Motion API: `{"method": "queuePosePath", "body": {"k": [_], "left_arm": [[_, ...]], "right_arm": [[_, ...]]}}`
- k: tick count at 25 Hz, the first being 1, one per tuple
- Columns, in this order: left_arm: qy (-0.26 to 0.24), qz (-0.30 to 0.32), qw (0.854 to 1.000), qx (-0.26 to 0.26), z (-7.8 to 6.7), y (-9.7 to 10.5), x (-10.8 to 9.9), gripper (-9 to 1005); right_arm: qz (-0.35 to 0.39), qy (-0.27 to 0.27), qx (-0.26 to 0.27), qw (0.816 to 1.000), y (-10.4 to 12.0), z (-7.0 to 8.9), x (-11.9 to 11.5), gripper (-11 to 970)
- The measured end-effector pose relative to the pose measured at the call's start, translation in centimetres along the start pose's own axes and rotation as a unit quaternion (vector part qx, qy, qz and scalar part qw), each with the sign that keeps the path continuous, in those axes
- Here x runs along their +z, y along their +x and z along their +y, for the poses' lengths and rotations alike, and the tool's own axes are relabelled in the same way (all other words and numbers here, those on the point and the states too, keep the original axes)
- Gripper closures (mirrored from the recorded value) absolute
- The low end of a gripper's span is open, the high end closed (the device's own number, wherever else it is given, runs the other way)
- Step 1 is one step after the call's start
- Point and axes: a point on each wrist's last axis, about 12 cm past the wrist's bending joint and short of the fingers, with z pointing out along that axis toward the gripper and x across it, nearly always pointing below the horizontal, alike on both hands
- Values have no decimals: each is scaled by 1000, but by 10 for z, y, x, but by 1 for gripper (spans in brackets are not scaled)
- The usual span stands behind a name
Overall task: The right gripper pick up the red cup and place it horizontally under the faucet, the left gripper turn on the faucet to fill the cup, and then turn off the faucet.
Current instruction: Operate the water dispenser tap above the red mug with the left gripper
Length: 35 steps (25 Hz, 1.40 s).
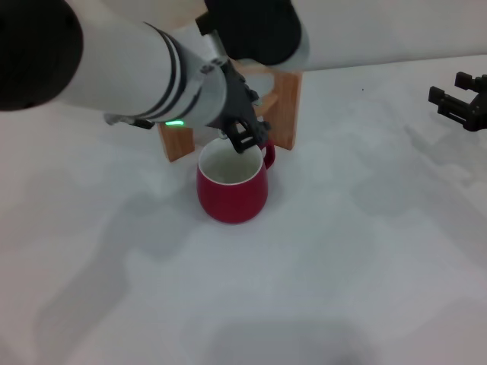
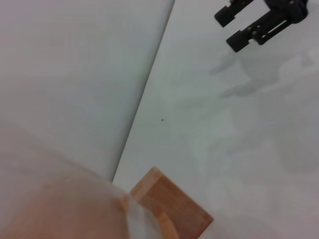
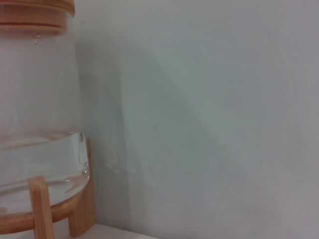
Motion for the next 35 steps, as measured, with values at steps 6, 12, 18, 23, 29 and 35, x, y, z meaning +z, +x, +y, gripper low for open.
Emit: {"method": "queuePosePath", "body": {"k": [6,12,18,23,29,35], "left_arm": [[8,-6,1000,11,-11,-2,-3,599],[11,-2,1000,7,-12,0,-3,599],[7,8,1000,0,-5,6,4,598],[7,0,1000,7,-5,4,4,598],[7,0,1000,10,-4,2,6,599],[1,-2,1000,10,-2,2,8,599]], "right_arm": [[0,1,0,1000,0,0,0,368],[-1,-1,0,1000,-1,0,2,368],[-1,-1,1,1000,-1,0,2,368],[-2,1,2,1000,-1,0,2,368],[-1,2,1,1000,-1,0,2,368],[2,5,0,1000,-1,-1,2,368]]}}
